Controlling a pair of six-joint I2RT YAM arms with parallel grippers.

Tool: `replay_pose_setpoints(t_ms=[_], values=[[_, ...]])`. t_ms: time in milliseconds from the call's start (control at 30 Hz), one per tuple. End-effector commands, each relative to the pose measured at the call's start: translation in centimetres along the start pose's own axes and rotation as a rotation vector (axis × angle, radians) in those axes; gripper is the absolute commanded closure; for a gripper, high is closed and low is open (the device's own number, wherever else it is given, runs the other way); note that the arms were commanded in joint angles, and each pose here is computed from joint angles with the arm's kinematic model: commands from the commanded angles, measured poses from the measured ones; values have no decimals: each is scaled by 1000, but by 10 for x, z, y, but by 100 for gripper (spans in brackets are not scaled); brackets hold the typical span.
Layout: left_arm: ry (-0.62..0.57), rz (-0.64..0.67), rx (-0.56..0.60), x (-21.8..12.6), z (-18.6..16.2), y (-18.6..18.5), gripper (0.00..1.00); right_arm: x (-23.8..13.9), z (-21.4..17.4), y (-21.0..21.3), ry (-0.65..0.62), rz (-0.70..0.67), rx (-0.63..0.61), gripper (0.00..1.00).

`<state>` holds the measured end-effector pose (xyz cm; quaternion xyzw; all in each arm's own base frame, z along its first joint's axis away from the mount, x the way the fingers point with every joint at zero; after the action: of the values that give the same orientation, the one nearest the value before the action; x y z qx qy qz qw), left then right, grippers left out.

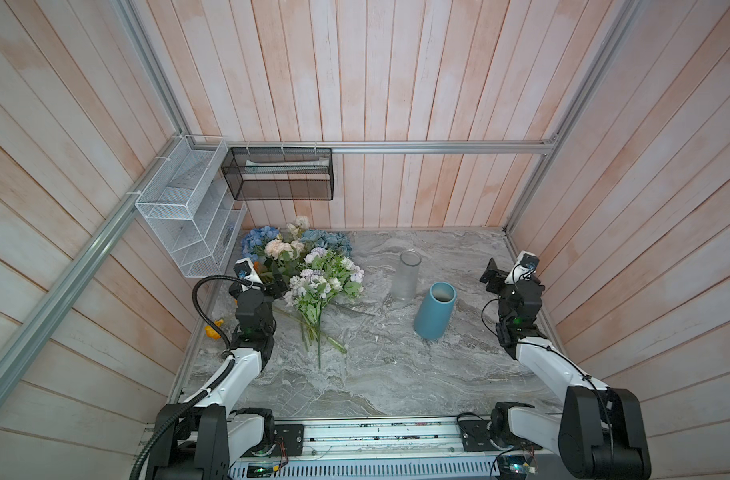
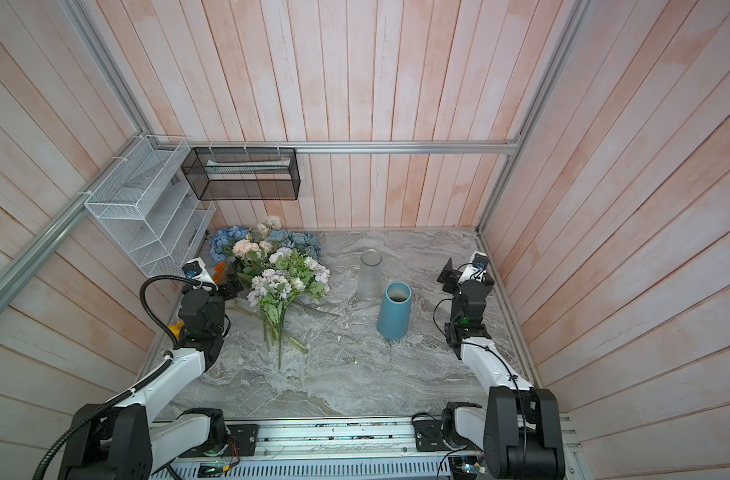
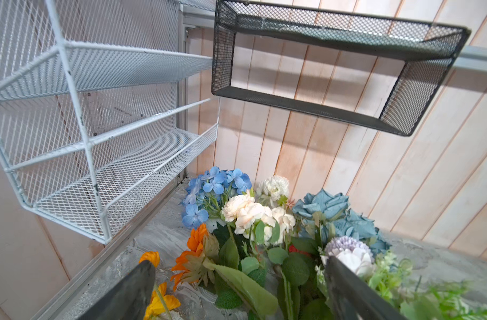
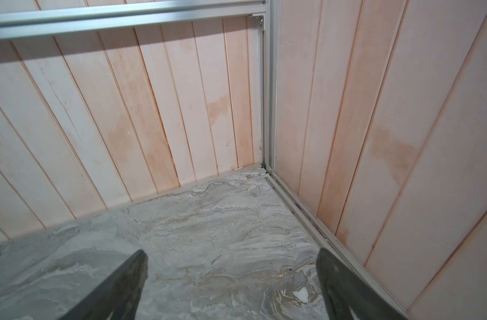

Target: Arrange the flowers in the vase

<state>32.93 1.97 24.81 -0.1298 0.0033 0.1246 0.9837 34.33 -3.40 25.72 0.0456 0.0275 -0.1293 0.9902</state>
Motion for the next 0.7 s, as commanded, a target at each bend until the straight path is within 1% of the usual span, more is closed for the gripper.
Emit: replay_pose_setpoints(t_ms=[0,67,133,200,267,367,467,500,600,667], values=[[75,-33,-97,-6,8,-10,4,-5,8,8,141,31,103,6],[101,-108,-118,-13,16,-27,5,-6,30,25,161,121,126,7],[134,-168,-123,-20,19,-42,6,-10,47,45,179,206,107,7],[170,-238,-127,-27,20,-59,7,-15,58,69,199,288,55,7],[206,-317,-124,-35,19,-78,7,-24,65,99,223,371,-22,7],[233,-386,-123,-46,20,-99,7,-40,68,142,274,489,-119,7],[273,-409,-143,-56,15,-111,0,-64,68,189,296,631,-142,7],[296,-406,-142,-59,10,-112,0,-75,67,205,296,694,-144,7],[384,-375,-108,-68,-5,-111,0,-109,62,251,291,874,-95,7],[450,-343,-90,-77,-17,-105,0,-127,50,277,311,972,-67,7]])
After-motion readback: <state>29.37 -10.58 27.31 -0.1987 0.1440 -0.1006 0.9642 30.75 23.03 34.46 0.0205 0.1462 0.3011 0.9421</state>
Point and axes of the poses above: each gripper's point midway between its finger pads, its own x axis out along the fingers, its own y axis along the line the jaws close on, z = x × y, the point moved 5 cm from there along -x, back along the fingers, and after that the axes turned 5 degrees about -x, right-handed, at the moved point
